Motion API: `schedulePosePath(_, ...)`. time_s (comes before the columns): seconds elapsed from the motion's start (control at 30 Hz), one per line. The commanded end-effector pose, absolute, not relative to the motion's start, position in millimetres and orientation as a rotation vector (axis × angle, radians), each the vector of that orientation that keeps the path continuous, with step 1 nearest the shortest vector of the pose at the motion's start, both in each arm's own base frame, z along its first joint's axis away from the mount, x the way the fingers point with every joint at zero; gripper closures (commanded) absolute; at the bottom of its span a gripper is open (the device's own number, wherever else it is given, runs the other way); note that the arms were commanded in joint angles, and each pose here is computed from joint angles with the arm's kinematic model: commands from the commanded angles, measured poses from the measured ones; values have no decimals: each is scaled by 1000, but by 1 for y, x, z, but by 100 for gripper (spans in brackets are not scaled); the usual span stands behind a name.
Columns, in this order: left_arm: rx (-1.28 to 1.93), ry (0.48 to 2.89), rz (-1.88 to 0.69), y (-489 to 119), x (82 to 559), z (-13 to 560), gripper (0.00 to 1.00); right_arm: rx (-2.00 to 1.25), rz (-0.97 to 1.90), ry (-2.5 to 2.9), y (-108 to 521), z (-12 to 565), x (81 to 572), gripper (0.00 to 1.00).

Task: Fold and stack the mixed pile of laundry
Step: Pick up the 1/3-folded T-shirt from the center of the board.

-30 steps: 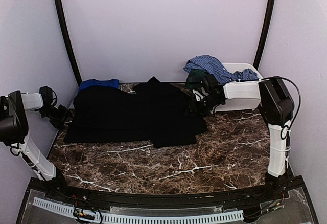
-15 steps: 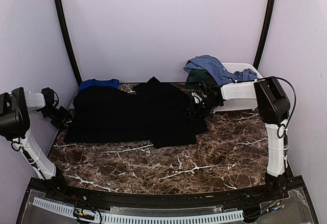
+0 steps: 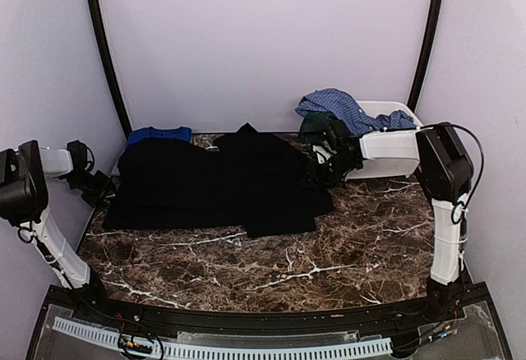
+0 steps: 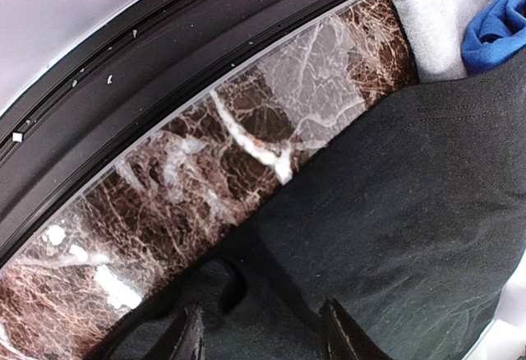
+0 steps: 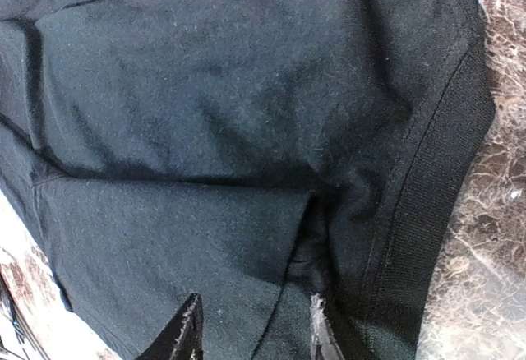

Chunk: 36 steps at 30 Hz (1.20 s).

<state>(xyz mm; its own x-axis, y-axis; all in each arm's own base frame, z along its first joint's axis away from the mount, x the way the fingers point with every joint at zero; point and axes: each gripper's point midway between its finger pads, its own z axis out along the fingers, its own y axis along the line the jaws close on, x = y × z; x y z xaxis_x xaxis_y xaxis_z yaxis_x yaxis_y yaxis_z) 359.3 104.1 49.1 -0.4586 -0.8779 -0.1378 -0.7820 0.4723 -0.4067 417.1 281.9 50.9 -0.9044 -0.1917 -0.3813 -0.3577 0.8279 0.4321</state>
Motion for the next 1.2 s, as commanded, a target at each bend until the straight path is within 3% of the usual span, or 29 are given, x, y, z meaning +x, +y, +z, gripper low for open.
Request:
schedulePosePath(0.0,-1392,2363,-396,110,364,59,53,-436,765,2668,291,51,421,60)
schedulePosePath(0.57,-1391,2355,-388,112,365,62,52,-466,849,2684,315,44,413,64)
schedulePosePath(0.77,-1396,2355,-383,112,363,61,53,-469,866,2633,315,68,409,82)
schedulePosePath(0.93,-1422,2331,-359,118,357,61,63,-463,845,2631,312,68,409,100)
schedulePosePath(1.0,-1425,2321,-349,121,356,62,68,-458,840,2622,311,70,410,100)
schedulePosePath(1.17,-1424,2322,-353,123,359,62,71,-456,839,2605,309,74,412,100)
